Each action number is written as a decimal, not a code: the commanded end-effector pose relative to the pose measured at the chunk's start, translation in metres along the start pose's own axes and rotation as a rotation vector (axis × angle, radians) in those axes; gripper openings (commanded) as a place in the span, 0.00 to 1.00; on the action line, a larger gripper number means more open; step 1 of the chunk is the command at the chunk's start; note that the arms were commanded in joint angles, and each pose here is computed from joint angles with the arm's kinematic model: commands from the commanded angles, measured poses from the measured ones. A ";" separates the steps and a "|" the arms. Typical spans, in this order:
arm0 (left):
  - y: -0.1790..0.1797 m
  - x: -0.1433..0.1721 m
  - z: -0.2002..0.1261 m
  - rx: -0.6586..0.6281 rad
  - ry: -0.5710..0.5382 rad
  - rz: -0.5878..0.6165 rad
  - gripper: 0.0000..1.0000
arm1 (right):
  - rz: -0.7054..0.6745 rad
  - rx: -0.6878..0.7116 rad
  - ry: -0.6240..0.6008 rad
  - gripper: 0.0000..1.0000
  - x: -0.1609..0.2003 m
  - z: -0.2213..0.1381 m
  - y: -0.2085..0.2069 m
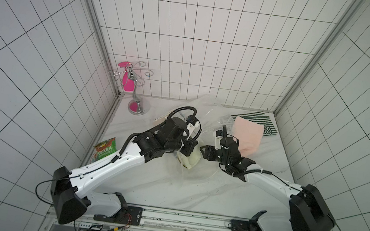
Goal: Place the folded towel into the vacuum bag
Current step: Place the towel in the vacuum bag, then adjust the towel in the vacuum bag.
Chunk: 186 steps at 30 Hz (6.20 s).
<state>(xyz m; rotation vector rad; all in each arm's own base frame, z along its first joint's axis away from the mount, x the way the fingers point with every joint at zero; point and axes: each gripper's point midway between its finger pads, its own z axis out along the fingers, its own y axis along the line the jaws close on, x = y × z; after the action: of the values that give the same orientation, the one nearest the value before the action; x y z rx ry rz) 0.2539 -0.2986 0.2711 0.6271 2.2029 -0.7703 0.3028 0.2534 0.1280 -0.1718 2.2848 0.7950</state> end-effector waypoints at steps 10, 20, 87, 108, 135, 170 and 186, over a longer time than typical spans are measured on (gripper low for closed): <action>-0.011 -0.012 0.011 0.059 -0.031 -0.007 0.00 | 0.079 -0.314 -0.109 0.38 0.025 -0.006 0.082; -0.001 -0.026 0.010 -0.015 -0.056 0.005 0.00 | 0.084 -0.198 -0.314 0.50 0.000 -0.018 0.073; -0.015 -0.042 0.028 -0.013 -0.032 0.093 0.00 | 0.113 -0.237 0.125 0.18 0.008 0.131 0.082; -0.009 -0.042 0.024 0.007 -0.046 0.068 0.00 | 0.064 -0.225 0.059 0.38 -0.012 0.125 0.071; -0.026 -0.012 0.043 0.100 0.032 0.041 0.00 | -0.199 -0.252 -0.020 0.30 -0.040 0.206 0.120; 0.030 -0.012 0.009 -0.032 -0.054 -0.024 0.00 | 0.073 -0.411 0.038 0.79 0.000 0.138 0.101; 0.037 -0.014 0.020 -0.054 -0.067 -0.047 0.00 | 0.338 -0.510 -0.116 0.64 -0.018 0.079 0.120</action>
<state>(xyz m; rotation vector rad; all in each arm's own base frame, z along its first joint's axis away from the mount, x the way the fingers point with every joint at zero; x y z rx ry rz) 0.2872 -0.2933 0.2599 0.5593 2.1770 -0.7715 0.3149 0.3865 0.1082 -0.0130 2.1719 1.3782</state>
